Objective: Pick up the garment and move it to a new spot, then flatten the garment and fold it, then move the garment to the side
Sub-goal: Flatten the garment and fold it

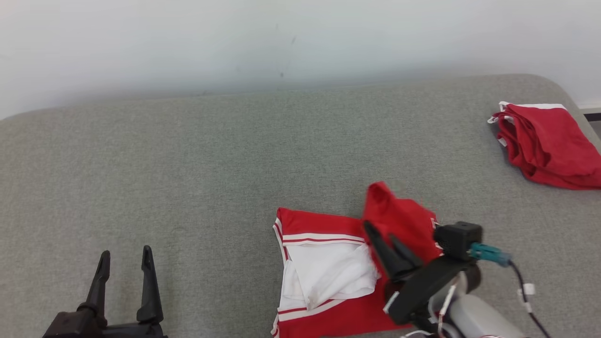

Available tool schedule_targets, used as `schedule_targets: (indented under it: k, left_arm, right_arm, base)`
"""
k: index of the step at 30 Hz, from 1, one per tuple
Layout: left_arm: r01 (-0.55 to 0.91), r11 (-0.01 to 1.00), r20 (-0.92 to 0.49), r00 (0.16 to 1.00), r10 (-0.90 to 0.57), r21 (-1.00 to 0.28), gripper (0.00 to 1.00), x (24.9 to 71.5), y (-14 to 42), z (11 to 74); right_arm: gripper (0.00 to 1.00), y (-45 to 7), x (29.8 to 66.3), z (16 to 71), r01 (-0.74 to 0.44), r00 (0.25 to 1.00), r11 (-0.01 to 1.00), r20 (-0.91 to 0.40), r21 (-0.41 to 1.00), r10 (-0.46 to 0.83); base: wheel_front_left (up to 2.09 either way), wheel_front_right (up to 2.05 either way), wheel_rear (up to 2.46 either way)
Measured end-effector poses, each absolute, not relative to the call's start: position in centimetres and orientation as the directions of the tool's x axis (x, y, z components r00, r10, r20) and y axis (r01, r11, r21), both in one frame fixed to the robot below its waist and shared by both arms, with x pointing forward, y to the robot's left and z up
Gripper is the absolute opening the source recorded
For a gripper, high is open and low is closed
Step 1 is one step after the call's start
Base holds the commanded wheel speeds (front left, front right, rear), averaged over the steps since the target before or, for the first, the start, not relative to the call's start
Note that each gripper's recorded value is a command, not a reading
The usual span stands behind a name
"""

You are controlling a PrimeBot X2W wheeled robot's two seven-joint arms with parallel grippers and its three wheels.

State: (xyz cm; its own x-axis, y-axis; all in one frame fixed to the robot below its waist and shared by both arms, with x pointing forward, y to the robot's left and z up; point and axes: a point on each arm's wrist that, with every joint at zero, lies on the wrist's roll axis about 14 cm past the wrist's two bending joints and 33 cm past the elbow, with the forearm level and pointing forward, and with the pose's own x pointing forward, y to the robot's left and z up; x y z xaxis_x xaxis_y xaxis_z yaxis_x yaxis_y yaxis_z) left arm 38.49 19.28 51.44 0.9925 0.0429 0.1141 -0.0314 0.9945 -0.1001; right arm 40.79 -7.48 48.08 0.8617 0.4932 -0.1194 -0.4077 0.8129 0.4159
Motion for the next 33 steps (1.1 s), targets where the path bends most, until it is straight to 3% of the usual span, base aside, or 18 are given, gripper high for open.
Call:
schedule_targets:
  k: [8, 16, 18, 19, 20, 26, 33]
  left_arm:
    - [-0.044, 0.994, 0.101, 0.993, 0.054, -0.102, 1.0, 38.5, 19.6, 51.0]
    - [-0.062, 0.993, 0.09, 0.993, 0.071, -0.103, 1.0, 38.7, 20.0, 50.7]
    - [-0.061, 0.993, 0.088, 0.994, 0.071, -0.104, 1.0, 38.6, 20.0, 50.6]
    - [-0.062, 0.993, 0.088, 0.994, 0.071, -0.105, 1.0, 38.6, 19.9, 50.7]
    - [-0.061, 0.993, 0.089, 0.993, 0.071, -0.105, 1.0, 38.6, 19.8, 50.7]
    - [-0.049, 0.993, 0.097, 0.994, 0.059, -0.109, 1.0, 38.8, 19.2, 51.0]
    - [-0.029, 0.993, 0.112, 0.993, 0.042, -0.112, 1.0, 38.8, 18.6, 51.5]
  right_arm:
    - [0.0, -0.6, 39.9, 48.6, -0.495, 0.789, 0.721, -0.097, 0.485, 0.607]
    - [0.02, 1.9, 39.8, 47.4, -0.504, 0.76, 0.7, -0.126, 0.507, 0.638]
    - [0.4, 2.2, 39.7, 47.3, -0.508, 0.755, 0.697, -0.129, 0.507, 0.644]
    - [0.49, 2.3, 39.8, 47.4, -0.509, 0.754, 0.696, -0.126, 0.507, 0.644]
    - [1.0, 2.3, 39.8, 47.5, -0.51, 0.757, 0.696, -0.12, 0.506, 0.643]
    - [1.0, 0.8, 41.0, 49.3, -0.509, 0.799, 0.718, -0.05, 0.475, 0.599]
    - [1.0, -6.4, 43.4, 52.6, -0.45, 0.887, 0.818, 0.073, 0.358, 0.456]
  base:
    - [0.0, 0.0, 0.0]
    - [0.0, 0.0, 0.0]
    - [0.0, 0.0, 0.0]
    - [0.0, 0.0, 0.0]
    - [0.0, 0.0, 0.0]
    - [0.0, 0.0, 0.0]
    - [0.0, 0.0, 0.0]
